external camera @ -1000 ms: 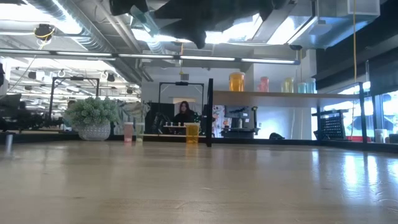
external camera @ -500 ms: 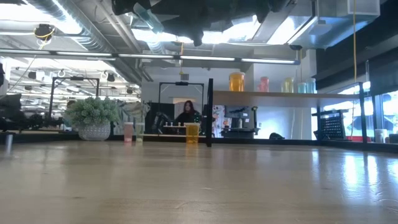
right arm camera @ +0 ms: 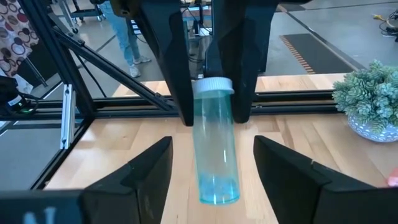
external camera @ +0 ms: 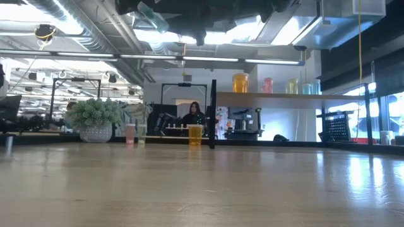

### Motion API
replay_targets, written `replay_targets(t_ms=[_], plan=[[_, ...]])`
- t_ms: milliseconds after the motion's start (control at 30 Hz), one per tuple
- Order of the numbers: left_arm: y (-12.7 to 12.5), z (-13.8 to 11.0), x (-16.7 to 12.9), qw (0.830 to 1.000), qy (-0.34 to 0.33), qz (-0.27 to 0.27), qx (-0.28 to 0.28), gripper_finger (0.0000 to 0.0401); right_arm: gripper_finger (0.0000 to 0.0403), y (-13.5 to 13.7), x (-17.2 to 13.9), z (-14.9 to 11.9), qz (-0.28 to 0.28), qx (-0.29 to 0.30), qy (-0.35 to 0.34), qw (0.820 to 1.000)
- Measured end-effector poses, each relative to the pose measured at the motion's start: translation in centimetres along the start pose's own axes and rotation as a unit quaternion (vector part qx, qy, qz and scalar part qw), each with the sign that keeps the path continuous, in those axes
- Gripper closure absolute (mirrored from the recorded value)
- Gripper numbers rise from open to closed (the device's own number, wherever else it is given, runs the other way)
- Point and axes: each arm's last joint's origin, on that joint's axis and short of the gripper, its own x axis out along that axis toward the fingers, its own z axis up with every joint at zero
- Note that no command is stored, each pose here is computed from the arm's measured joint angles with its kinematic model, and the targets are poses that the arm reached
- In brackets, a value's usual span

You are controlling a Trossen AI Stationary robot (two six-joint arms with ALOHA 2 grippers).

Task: Pick and place medicine bottles onto shelf by color
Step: Put the blue pill bottle on the shelf aligned with the other blue pill bottles

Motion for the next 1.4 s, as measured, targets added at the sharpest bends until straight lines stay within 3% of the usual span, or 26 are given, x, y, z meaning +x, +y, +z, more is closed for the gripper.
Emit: replay_targets(t_ms=[800,1400], plan=[[-0.6,0.3,1.1,1.000,-0.005,-0.008,0.021,0.0303,0.0182,0.0,0.0,0.0,0.000,0.000,0.002,1.000],[-0.6,0.3,1.0,1.000,-0.007,-0.002,0.027,0.0303,0.0250,0.0,0.0,0.0,0.000,0.002,0.002,1.000]])
